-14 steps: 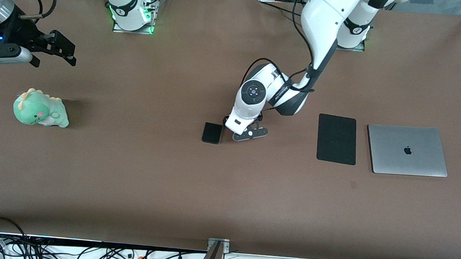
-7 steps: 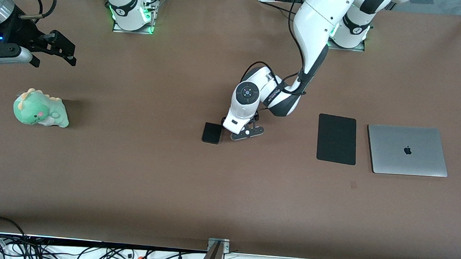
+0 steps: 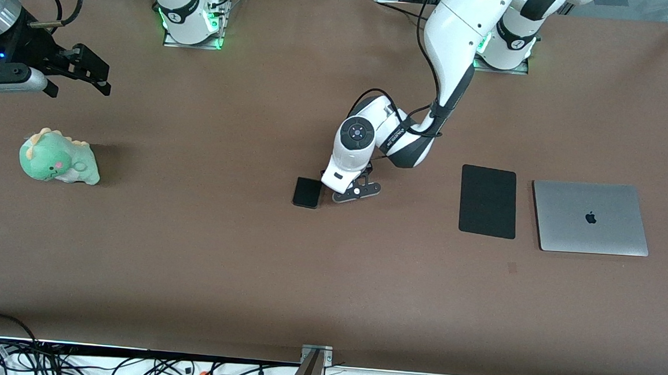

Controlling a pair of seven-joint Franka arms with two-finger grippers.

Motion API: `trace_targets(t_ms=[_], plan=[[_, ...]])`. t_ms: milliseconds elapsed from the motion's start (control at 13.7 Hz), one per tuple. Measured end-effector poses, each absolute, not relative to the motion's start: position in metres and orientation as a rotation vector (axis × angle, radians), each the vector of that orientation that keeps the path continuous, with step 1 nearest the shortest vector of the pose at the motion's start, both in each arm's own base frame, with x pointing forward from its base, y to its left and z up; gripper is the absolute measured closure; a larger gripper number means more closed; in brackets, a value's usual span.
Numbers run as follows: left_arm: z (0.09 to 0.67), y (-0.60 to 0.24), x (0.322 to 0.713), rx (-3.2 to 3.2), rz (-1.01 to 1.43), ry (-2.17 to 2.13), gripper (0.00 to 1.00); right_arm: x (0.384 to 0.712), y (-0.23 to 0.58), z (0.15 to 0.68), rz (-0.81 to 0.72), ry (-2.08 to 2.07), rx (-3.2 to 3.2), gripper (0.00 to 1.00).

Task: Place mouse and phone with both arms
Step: 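Carry the mouse onto the pad while the right gripper reaches the phone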

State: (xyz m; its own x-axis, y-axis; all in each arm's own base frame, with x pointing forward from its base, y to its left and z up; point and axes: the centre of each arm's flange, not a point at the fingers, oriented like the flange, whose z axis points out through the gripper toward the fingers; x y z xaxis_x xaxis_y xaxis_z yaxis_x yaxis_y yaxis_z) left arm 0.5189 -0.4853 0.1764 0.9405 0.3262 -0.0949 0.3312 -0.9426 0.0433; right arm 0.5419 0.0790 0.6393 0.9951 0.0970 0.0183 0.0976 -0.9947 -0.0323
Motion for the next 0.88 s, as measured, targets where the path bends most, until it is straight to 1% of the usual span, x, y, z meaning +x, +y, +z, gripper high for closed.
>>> trace_targets(t_ms=[146, 293, 512, 659, 878], plan=[[0.191, -0.479, 0.528, 3.044, -0.135, 0.539, 0.37, 0.541, 0.078, 0.645, -0.044, -0.15, -3.103, 0.0], [0.226, -0.452, 0.546, 3.083, -0.198, 0.601, 0.37, 0.54, 0.073, 0.655, -0.059, -0.135, -3.093, 0.0], [0.294, -0.365, 0.584, 3.147, -0.362, 0.585, 0.37, 0.541, 0.072, 0.657, -0.058, -0.131, -3.094, 0.0], [0.317, -0.287, 0.606, 3.178, -0.504, 0.446, 0.37, 0.547, 0.074, 0.64, 0.005, -0.131, -3.103, 0.0], [0.309, -0.173, 0.634, 3.206, -0.618, 0.119, 0.37, 0.566, 0.097, 0.585, 0.178, -0.176, -3.12, 0.0]])
